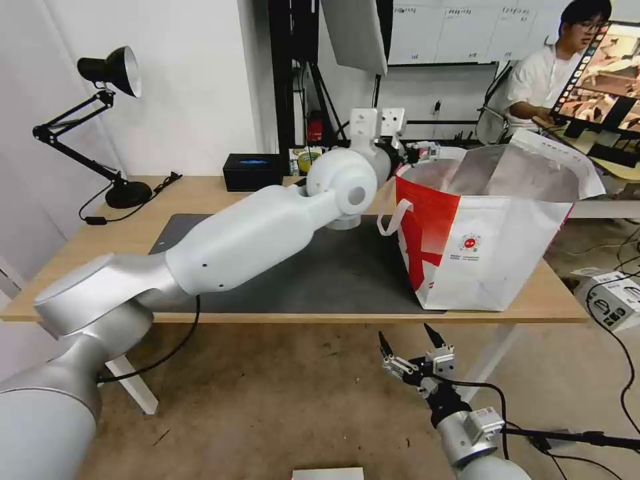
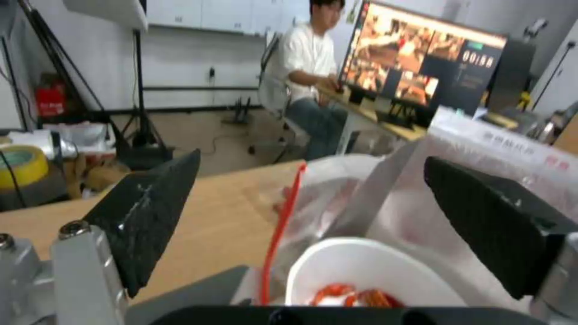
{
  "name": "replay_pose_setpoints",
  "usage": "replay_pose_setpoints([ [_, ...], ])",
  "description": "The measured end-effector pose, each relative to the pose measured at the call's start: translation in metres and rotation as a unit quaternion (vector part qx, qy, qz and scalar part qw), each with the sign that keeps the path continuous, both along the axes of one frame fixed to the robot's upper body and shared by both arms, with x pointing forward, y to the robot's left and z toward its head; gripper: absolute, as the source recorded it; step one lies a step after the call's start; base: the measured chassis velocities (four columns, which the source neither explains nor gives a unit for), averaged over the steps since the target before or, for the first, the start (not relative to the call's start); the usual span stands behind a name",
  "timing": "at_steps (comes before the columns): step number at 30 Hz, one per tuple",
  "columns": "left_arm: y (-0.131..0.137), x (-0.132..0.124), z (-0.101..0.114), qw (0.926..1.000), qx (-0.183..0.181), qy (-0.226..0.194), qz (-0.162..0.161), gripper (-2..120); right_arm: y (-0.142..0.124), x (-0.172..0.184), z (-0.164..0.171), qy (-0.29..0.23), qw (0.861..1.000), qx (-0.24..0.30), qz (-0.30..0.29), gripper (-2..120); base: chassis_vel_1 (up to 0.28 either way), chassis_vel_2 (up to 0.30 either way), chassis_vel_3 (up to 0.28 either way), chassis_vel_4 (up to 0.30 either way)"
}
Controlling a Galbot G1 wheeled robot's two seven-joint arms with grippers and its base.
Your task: Pick up the trash from the table and place it into the takeout bag.
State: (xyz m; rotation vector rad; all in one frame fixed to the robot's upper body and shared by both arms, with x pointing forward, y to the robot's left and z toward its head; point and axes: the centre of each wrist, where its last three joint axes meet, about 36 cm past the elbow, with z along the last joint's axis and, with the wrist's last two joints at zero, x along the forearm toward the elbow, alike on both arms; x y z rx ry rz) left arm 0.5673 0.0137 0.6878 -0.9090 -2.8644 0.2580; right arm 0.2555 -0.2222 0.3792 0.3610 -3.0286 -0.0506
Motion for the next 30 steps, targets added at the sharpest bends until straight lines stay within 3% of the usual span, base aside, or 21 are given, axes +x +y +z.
replay_pose_setpoints([
  [8,0.040,-0.003,-0.022,0.9980,-0.021,-0.058,0.011,100,0.000,0.000,0.000,0.000,1.000,0.000,0.000,100,0.000,0.000,0.000,0.000],
  [11,0.065,-0.007,-0.041,0.9965,-0.032,-0.075,0.020,100,0.000,0.000,0.000,0.000,1.000,0.000,0.000,100,0.000,0.000,0.000,0.000],
  [12,0.065,-0.007,-0.041,0.9965,-0.032,-0.075,0.020,100,0.000,0.000,0.000,0.000,1.000,0.000,0.000,100,0.000,0.000,0.000,0.000],
  [17,0.114,-0.018,-0.073,0.9951,-0.028,-0.082,0.047,100,0.000,0.000,0.000,0.000,1.000,0.000,0.000,100,0.000,0.000,0.000,0.000],
  [30,0.202,-0.056,-0.108,0.9877,-0.035,-0.096,0.118,100,0.000,0.000,0.000,0.000,1.000,0.000,0.000,100,0.000,0.000,0.000,0.000],
])
